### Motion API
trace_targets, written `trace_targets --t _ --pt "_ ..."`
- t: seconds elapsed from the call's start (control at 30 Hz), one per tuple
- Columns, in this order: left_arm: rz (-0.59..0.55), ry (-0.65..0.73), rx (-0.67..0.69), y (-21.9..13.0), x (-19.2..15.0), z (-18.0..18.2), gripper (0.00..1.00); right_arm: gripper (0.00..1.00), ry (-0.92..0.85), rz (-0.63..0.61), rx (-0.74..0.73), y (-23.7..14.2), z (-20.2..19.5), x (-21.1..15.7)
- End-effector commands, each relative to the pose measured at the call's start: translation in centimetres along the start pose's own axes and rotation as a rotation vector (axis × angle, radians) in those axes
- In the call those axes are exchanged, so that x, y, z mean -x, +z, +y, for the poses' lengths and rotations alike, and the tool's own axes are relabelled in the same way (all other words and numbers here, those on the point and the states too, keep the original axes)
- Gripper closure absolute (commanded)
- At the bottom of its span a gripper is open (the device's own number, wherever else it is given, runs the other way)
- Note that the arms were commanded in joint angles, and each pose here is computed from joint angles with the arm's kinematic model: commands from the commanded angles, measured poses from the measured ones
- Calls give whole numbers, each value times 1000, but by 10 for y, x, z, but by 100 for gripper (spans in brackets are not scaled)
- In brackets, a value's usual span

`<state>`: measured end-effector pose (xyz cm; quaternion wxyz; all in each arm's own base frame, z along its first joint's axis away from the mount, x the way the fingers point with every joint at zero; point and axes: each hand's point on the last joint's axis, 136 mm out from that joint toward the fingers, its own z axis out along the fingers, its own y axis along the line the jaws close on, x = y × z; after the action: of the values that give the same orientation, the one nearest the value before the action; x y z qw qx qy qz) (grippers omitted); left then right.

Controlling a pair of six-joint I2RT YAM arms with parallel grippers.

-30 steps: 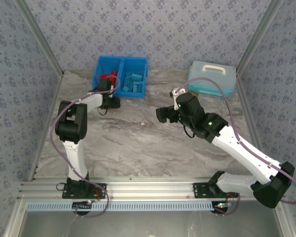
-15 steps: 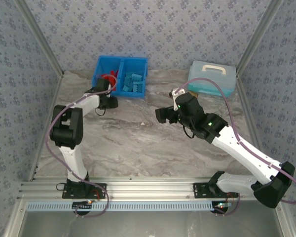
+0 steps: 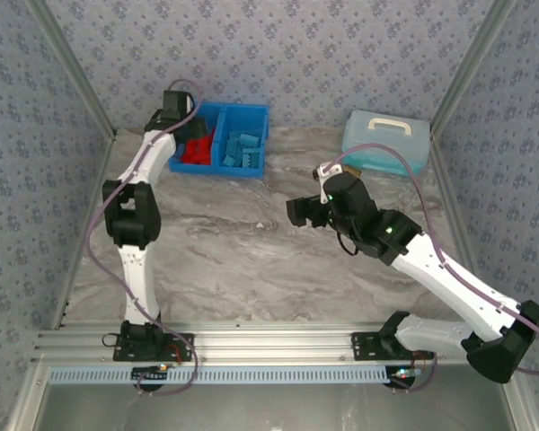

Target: Sort the legos into containers by color

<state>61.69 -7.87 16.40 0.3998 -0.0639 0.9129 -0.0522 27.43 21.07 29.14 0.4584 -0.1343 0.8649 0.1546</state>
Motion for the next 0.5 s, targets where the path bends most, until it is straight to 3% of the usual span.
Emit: trace_targets --t 0.0,0.1,0.2,0.37,0.47 --pt "39 39 22 9 -3 0 47 2 28 -22 -34 -15 -8 3" --pt "28 37 -24 4 3 -9 31 2 23 -8 -79 -18 -19 -6" --pt "-37 20 -77 -24 19 -17 20 2 28 5 -134 -19 -34 -17" --pt "-174 -49 -148 -101 27 -19 9 0 58 -11 -302 -21 -76 -39" --pt "-257 -73 -168 -155 14 -16 4 0 77 -56 -434 -22 -112 -49"
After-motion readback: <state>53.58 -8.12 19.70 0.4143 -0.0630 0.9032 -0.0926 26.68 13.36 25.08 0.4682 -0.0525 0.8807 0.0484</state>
